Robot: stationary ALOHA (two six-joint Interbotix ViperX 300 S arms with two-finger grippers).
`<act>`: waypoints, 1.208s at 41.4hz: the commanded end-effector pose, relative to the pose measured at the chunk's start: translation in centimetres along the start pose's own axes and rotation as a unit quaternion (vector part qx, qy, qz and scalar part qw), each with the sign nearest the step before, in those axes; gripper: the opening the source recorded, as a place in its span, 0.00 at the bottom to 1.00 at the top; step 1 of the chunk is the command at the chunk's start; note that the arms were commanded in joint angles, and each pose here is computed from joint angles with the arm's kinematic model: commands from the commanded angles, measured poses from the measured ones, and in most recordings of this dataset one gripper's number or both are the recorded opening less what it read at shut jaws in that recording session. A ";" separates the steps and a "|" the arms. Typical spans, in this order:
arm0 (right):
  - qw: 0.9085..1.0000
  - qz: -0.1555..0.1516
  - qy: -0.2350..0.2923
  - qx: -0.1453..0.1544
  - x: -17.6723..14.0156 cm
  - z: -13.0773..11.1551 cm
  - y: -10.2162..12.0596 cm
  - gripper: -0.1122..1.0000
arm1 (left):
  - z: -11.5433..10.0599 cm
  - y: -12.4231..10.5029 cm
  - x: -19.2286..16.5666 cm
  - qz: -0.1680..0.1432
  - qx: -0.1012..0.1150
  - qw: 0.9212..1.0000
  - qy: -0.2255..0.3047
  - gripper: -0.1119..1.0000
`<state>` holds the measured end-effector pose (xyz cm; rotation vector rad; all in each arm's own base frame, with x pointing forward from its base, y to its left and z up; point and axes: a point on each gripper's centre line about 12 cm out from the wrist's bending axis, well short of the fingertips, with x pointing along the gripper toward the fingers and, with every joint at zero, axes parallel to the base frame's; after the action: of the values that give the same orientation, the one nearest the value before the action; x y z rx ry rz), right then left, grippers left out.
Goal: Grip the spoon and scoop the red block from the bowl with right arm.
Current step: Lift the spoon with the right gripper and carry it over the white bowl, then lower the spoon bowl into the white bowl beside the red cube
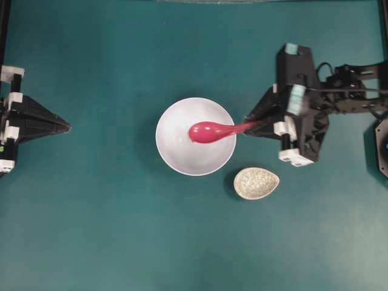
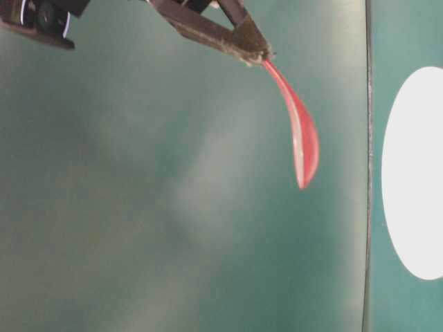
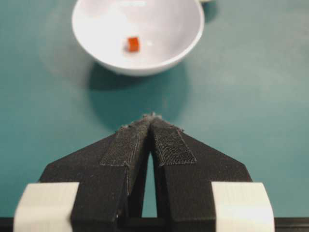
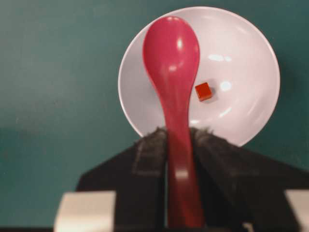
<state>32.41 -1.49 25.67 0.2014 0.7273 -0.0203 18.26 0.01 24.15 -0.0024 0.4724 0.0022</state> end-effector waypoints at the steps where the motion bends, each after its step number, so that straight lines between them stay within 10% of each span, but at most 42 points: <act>1: 1.000 0.001 -0.007 0.001 -0.3 2.0 0.0 0.32 | 1.1 0.0 -0.2 0.000 0.003 1.000 -0.015 0.10; 31: 0.979 -0.008 0.204 -0.018 3.4 3.7 -1.1 0.32 | 1.3 0.0 -0.4 0.000 0.003 1.000 -0.019 0.10; 50: 0.967 -0.047 0.250 0.013 5.1 3.0 -2.7 0.32 | 0.9 0.0 -0.3 0.000 0.003 1.000 -0.015 0.10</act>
<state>37.73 -4.31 23.14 0.2000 1.2658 -0.0675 18.14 0.01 24.30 -0.0024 0.4648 0.0022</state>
